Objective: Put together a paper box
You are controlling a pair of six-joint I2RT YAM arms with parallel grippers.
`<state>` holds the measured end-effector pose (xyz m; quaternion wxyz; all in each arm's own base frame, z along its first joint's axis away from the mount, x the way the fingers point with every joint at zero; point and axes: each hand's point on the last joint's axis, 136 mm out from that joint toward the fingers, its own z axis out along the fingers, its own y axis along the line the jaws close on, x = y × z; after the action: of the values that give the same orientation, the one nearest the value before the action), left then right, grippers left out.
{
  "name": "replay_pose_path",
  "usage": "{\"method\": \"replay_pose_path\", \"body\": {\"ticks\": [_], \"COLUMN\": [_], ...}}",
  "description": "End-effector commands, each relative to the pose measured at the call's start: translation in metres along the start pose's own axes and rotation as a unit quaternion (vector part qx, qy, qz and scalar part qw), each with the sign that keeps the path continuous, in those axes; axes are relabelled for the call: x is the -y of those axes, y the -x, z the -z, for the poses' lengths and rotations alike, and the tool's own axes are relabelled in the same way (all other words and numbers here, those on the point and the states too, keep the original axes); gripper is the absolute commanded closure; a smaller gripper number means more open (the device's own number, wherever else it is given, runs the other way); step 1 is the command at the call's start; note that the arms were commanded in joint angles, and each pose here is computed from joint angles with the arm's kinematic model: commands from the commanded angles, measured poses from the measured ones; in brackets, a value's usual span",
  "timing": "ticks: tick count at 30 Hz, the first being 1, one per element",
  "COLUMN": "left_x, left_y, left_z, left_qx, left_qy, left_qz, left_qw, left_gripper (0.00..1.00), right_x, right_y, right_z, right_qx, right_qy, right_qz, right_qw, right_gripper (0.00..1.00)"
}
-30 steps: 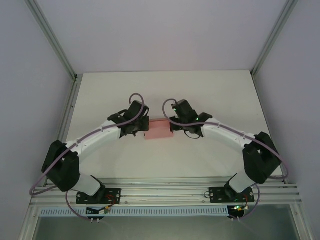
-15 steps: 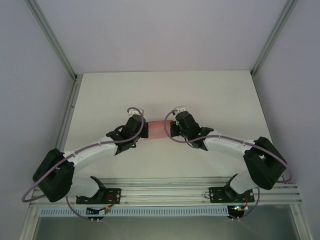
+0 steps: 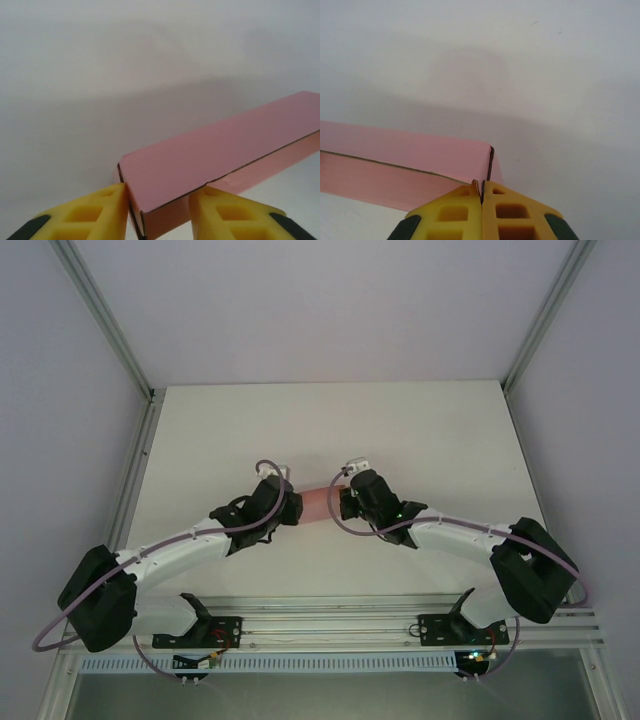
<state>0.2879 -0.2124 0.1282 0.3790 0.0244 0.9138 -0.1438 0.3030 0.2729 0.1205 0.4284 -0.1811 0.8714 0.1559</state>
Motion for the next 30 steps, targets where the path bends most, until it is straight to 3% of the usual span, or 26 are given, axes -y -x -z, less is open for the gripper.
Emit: {"method": "replay_pose_path", "body": {"ticks": [1, 3, 5, 9, 11, 14, 18, 21, 25, 30], "left_x": [0.012, 0.013, 0.008, 0.000, -0.009, -0.025, -0.037, -0.031, -0.032, -0.027], "left_y": [-0.002, 0.004, 0.005, 0.019, 0.028, 0.035, 0.019, 0.009, 0.001, -0.012], "left_z": [0.013, 0.019, 0.026, 0.042, 0.051, 0.057, 0.039, 0.026, 0.016, 0.004], "left_qx": [-0.027, -0.020, -0.022, -0.004, 0.009, 0.027, -0.009, -0.038, -0.028, -0.023], "left_qy": [-0.024, -0.027, -0.015, 0.008, 0.032, 0.063, 0.059, 0.028, 0.002, -0.046], "left_qz": [0.015, 0.027, 0.041, 0.086, 0.115, 0.162, 0.225, 0.249, 0.271, 0.306], "left_qw": [0.999, 0.999, 0.999, 0.996, 0.993, 0.984, 0.973, 0.967, 0.962, 0.951], "left_gripper": [0.48, 0.42, 0.27, 0.07, 0.01, 0.00, 0.00, 0.00, 0.00, 0.11], "right_x": [-0.001, -0.001, -0.001, -0.002, -0.002, -0.004, -0.007, -0.009, -0.010, -0.012], "right_y": [-0.044, -0.043, -0.043, -0.044, -0.043, -0.040, -0.038, -0.036, -0.034, -0.040], "right_z": [-0.001, 0.000, 0.000, -0.002, -0.002, -0.001, 0.000, 0.001, 0.003, 0.001], "right_qx": [-0.070, -0.069, -0.070, -0.071, -0.069, -0.067, -0.065, -0.065, -0.063, -0.073], "right_qy": [-0.005, -0.007, -0.008, -0.011, -0.014, -0.013, -0.007, -0.006, -0.004, 0.000], "right_qz": [0.027, 0.029, 0.026, 0.021, 0.018, 0.012, 0.005, 0.006, 0.003, -0.004], "right_qw": [0.997, 0.997, 0.997, 0.997, 0.997, 0.998, 0.998, 0.998, 0.998, 0.997], "right_gripper": [1.00, 1.00, 1.00, 1.00, 1.00, 1.00, 0.97, 0.95, 0.94, 0.94]}}
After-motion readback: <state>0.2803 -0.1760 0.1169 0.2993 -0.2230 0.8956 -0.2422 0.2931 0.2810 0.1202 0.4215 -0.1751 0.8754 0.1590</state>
